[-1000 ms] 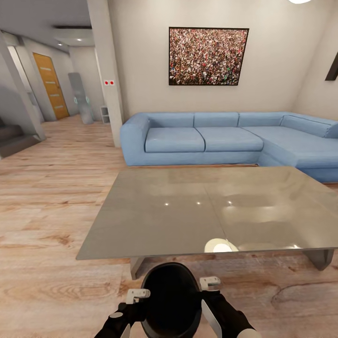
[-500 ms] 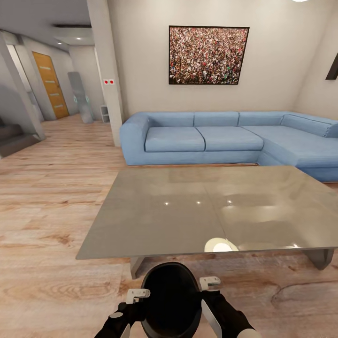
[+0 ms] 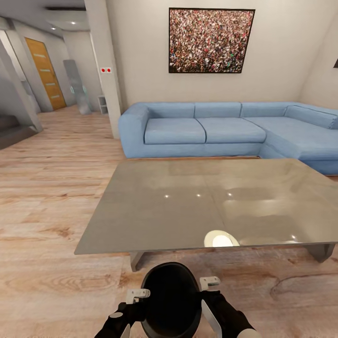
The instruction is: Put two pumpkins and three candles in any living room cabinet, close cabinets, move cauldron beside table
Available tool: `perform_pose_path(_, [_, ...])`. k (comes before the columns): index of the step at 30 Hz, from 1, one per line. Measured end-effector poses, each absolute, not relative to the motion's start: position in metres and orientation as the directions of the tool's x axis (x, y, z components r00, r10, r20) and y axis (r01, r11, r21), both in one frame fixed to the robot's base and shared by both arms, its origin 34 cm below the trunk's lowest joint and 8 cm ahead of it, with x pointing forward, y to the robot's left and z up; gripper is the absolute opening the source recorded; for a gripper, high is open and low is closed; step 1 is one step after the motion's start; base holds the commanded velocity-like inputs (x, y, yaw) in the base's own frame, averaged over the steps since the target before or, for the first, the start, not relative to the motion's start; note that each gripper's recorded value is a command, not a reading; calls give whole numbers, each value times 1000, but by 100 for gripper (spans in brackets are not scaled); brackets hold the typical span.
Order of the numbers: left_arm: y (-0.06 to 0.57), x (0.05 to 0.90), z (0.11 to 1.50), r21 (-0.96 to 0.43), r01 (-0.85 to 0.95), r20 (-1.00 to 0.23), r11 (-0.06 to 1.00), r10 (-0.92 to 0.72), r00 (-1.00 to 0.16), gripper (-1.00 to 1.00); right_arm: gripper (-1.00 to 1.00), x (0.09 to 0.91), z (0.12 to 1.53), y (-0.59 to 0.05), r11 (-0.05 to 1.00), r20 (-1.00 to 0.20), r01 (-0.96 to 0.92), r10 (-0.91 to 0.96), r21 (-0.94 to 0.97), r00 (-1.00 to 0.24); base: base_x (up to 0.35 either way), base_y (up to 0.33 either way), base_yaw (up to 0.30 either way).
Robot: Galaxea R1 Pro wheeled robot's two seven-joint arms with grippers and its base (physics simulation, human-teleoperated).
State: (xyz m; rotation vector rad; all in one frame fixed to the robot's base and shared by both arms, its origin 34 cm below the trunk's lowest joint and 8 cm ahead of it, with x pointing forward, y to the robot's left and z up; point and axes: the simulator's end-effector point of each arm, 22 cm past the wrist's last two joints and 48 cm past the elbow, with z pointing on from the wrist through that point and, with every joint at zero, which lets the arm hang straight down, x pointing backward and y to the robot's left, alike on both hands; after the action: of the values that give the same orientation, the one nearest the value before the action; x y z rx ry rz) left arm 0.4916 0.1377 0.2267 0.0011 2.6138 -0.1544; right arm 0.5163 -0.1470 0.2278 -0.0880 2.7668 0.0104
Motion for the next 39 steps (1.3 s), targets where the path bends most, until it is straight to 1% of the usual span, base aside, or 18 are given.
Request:
perform_pose_path(5, [138,486,219,-111,28,-482,993,-29,-876,-100,-100,511,220,-147,998,-347,-63,-61,-4,-936,0,0,0])
perform_pose_path(27, [138,488,220,-110,29,-488,994,-29,-873,-100,-100,512,221,-147,998,-353,-63,-60,-3,-934,0,0,0])
perform_pose_path(28, [138,488,220,-110,29,-488,994,-29,-873,100,-100,512,221,-147,998,-353,-62,-59,-3,-934,0,0,0])
perform_pose_path(29, [140,490,221,-101,36,-493,994,-19,-870,100,-100,509,220,-146,997,-339,-72,-69,-4,-938,0,0,0])
perform_pose_path(31, [140,490,221,-101,36,-493,994,-18,-870,100,-100,494,211,-142,999,-300,-41,-31,26,-953,0,0,0])
perform_pose_path(32, [140,490,221,-101,36,-493,994,-18,-870,100,100,496,212,-145,998,-304,-58,-52,10,-951,0,0,0])
perform_pose_path(33, [140,490,221,-101,36,-493,994,-19,-870,100,100,506,218,-142,999,-329,-51,-42,20,-944,0,0,0])
perform_pose_path(39, [140,490,222,-101,36,-494,994,-19,-869,100,100,506,218,-142,999,-329,-50,-40,20,-943,0,0,0])
